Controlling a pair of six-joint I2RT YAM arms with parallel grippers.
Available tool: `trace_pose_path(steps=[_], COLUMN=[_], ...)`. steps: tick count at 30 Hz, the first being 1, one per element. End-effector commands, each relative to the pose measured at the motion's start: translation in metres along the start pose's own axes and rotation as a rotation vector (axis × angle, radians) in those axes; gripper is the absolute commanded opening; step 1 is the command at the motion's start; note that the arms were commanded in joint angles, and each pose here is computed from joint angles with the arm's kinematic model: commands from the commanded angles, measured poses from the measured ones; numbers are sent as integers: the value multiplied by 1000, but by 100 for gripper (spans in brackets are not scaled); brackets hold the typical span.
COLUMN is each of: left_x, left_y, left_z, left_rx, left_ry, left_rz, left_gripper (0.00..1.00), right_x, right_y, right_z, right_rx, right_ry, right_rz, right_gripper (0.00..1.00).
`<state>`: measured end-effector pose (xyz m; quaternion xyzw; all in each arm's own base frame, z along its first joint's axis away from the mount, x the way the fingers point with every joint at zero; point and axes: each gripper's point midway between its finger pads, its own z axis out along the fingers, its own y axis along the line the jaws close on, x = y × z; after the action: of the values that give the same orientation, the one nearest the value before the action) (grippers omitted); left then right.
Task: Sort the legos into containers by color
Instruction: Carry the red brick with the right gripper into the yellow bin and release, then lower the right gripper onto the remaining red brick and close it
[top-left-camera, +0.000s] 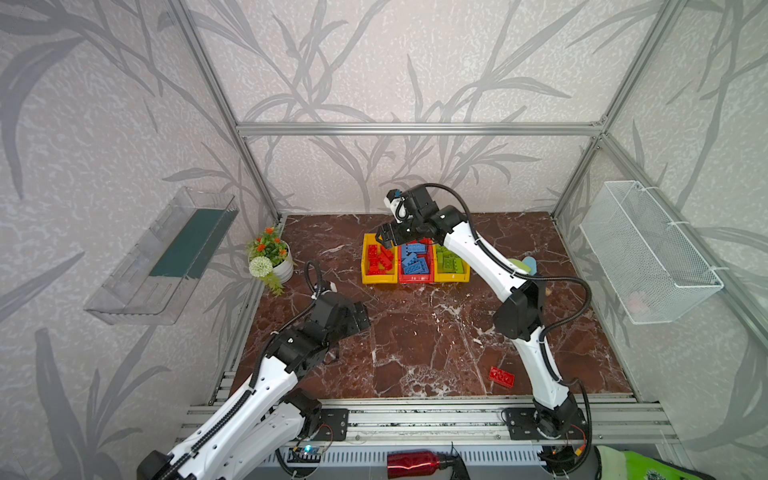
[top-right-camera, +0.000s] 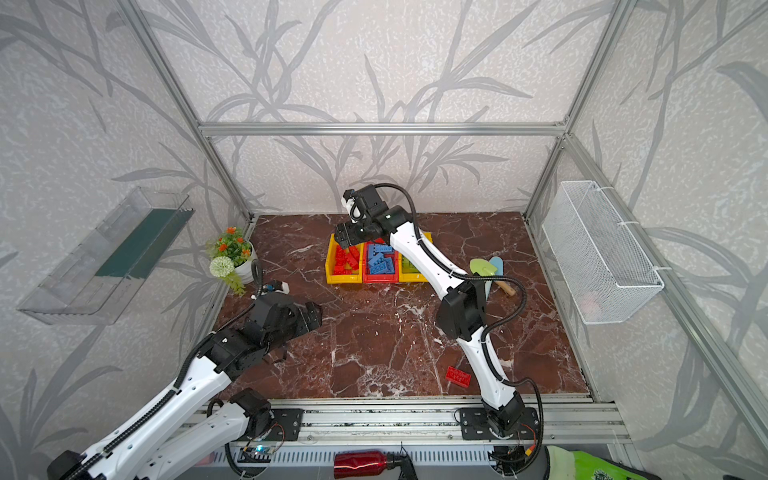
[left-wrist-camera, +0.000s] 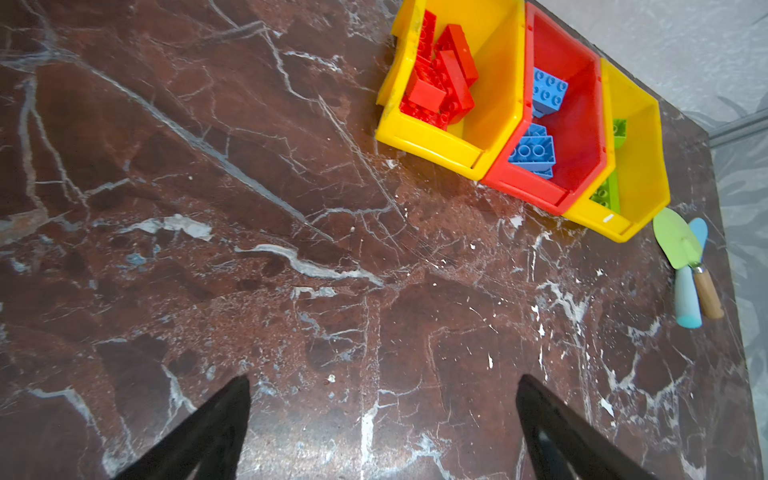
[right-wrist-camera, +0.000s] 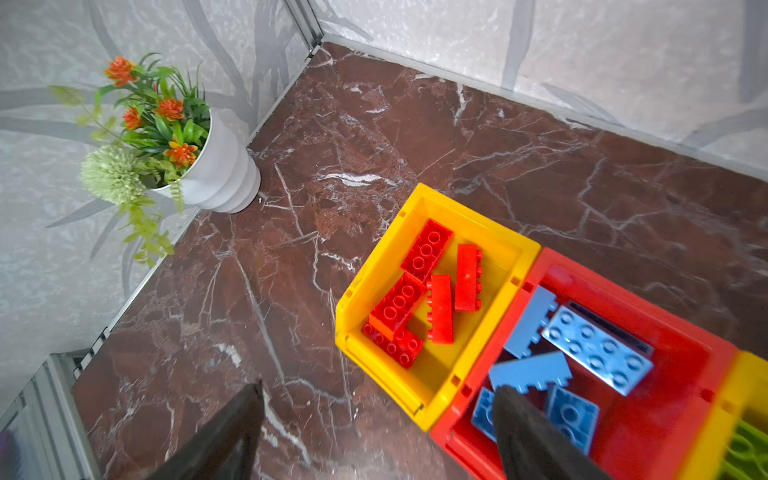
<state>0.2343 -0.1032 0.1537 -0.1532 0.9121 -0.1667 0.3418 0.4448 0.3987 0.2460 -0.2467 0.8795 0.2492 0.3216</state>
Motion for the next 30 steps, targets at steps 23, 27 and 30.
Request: trace_pose_path(steps=[23, 27, 30], left_x=[55, 67, 75], left_y=[-111, -126, -132], left_z=[16, 21, 24], left_rx=[339, 347, 344], left_ry=[174, 195, 210], left_rz=[270, 337, 369], left_gripper=[99, 99, 99], right_x=[375, 403, 418], right_y=[-106, -100, -98], right_z=[-228, -226, -223], right_rx=[593, 580, 579], right_ry=[275, 319, 356], right_rz=[551, 641, 682], right_gripper=[88, 88, 88])
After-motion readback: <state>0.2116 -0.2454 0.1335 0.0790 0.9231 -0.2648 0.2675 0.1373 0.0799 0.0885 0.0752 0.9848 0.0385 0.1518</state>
